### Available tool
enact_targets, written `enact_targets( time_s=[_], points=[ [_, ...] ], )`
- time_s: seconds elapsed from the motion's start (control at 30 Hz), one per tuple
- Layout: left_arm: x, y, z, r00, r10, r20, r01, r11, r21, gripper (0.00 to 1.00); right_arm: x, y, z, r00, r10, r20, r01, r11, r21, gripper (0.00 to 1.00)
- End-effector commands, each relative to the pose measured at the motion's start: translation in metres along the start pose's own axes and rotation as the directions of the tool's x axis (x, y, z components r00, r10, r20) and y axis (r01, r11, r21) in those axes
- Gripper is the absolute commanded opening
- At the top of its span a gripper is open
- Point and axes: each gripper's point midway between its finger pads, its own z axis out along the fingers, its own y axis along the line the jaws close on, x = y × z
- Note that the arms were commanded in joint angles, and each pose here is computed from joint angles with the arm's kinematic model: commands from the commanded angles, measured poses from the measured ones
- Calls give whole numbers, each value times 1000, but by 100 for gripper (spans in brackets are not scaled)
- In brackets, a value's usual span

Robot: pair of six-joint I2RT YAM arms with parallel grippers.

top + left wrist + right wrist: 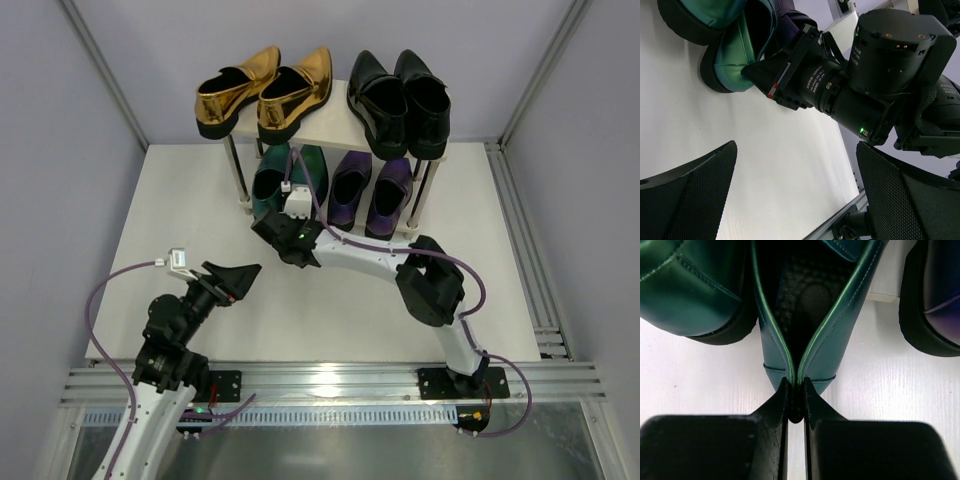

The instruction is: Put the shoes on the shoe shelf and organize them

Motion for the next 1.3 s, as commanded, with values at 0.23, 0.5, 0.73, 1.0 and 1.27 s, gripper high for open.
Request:
enact_targets(
  time_s=[0.23, 0.5, 0.73, 1.0, 1.27],
  points=[
    [-9, -14, -3, 1000, 23, 19, -24, 999, 33, 100, -92, -19, -37, 968, 23, 248, -23, 1000, -1, 4],
    [-11, -17, -4, 999, 25, 22, -26, 999, 32, 100, -156, -38, -45, 907, 100, 410, -120, 992, 25, 4],
    [-14, -20, -6, 999, 36, 24, -37, 999, 31, 100, -177, -24, -21, 885, 156, 438, -157, 987, -33, 4],
    [-15, -19, -9, 999, 44, 32, -45, 999, 21, 100, -150, -3, 8, 924, 159, 347, -120, 984, -133, 4],
    [-15, -18, -6, 999, 41, 31, -41, 999, 20, 100, -127, 15, -16, 934, 158, 322, -91, 973, -214, 4]
  ],
)
